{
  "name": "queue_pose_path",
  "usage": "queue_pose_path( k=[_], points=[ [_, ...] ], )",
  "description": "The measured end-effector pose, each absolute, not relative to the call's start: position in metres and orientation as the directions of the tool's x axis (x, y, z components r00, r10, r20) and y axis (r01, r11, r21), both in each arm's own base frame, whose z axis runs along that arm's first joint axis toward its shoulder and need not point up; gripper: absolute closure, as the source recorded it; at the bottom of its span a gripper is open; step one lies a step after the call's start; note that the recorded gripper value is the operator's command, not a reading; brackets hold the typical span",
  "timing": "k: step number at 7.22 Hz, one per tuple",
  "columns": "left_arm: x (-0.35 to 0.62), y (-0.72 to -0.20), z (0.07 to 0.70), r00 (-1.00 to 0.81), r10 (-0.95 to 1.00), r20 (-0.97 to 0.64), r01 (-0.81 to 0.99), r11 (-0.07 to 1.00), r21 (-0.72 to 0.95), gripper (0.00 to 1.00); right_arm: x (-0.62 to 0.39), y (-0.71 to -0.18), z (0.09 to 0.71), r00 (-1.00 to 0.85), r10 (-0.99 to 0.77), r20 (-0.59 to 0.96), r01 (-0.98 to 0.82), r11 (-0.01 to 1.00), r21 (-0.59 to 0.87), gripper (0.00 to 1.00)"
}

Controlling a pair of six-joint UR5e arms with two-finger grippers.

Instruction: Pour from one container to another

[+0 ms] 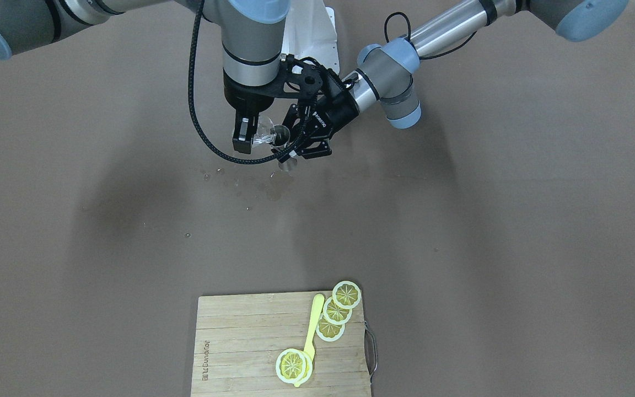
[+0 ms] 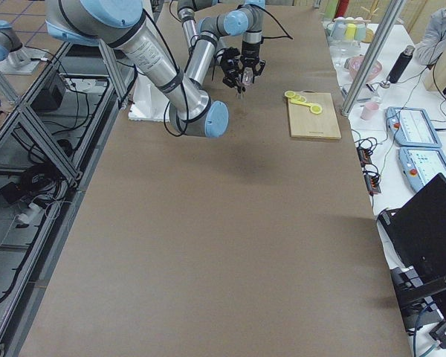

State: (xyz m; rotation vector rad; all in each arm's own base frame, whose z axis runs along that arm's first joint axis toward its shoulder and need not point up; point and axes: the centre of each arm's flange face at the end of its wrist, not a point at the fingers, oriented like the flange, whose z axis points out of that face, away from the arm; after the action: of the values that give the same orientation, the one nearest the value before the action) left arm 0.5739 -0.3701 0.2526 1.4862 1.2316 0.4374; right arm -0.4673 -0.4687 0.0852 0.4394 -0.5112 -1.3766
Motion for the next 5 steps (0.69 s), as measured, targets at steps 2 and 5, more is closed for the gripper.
queue_pose_path(
  k=[2,5],
  points=[
    [0.574,-0.370,0.253,0.393,0.857,-0.335,0.448,0.140,0.883,1.00,-0.474,-0.462,0.085,0.109,-0.991,0.076,0.811,0.132,0.571,1.00],
    [0.574,-0.370,0.253,0.394,0.856,-0.334,0.448,0.139,0.883,1.00,-0.482,-0.456,0.086,0.102,-0.993,0.055,0.814,0.115,0.569,1.00]
  ],
)
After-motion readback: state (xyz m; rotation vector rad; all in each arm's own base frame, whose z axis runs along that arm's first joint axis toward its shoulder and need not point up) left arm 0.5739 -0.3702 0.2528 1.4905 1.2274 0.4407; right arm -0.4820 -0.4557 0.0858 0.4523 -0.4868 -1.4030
